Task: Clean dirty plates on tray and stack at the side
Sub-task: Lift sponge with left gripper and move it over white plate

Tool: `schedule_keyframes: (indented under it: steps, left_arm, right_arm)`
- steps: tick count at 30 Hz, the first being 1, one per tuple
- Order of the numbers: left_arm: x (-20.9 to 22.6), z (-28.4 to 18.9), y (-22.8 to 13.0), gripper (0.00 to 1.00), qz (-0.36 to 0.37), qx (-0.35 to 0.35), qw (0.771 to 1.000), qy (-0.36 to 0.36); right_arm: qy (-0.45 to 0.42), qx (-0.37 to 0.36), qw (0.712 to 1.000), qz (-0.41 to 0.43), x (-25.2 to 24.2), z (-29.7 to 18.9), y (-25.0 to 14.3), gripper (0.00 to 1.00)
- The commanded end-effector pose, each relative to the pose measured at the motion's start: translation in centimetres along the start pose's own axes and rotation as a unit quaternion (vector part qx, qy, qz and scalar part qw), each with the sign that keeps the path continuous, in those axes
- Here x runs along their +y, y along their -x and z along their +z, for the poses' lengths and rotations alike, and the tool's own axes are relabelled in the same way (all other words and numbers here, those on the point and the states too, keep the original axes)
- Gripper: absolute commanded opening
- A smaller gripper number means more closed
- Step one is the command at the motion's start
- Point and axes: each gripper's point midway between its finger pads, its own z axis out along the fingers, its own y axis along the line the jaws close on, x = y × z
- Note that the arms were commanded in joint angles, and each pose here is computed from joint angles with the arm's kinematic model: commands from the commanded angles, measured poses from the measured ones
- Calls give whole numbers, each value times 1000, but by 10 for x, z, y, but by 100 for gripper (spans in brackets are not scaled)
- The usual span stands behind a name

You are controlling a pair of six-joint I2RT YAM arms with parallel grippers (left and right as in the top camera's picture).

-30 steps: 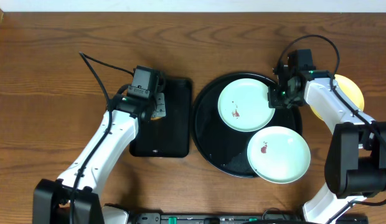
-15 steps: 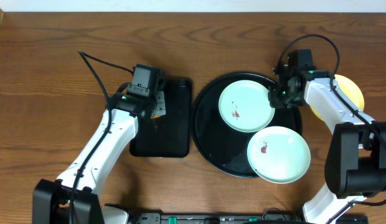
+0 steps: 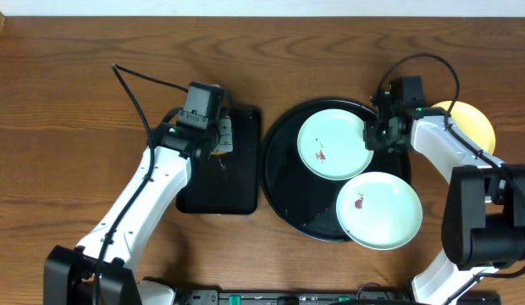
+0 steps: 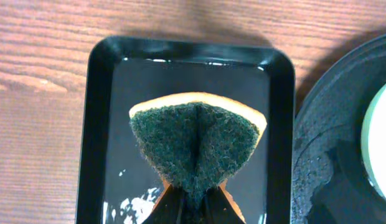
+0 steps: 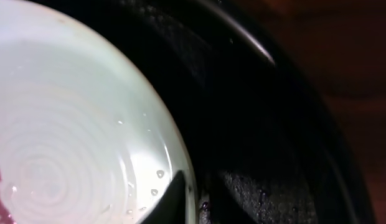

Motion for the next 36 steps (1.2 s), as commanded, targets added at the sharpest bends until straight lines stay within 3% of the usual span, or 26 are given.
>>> schedule_keyframes:
  steps: [1,11,22,29,33,36]
  left_arm:
    - [-13,-3,6,7,11,-4,1000,-16]
    - [-37,-3,18,7,29,-39,998,-37]
    - [-5,40,-9,8,42,23,997,61]
    - [10,38,-4,7,41,9,994,102]
    - [-30,37,-1,7,19,23,999,-13]
    - [-66,27,21,8,-6,2,994,-105]
  right_arm:
    - [-1,-16,1000,-7,3,-9,5,2]
    - [14,-15,1000,-7,8,-9,5,1]
    - [14,-15,1000,-7,8,-9,5,1]
    - [14,-15,1000,-7,8,-9,5,1]
    - [14,-15,1000,-7,8,-9,5,1]
    - [14,-15,1000,-7,8,-9,5,1]
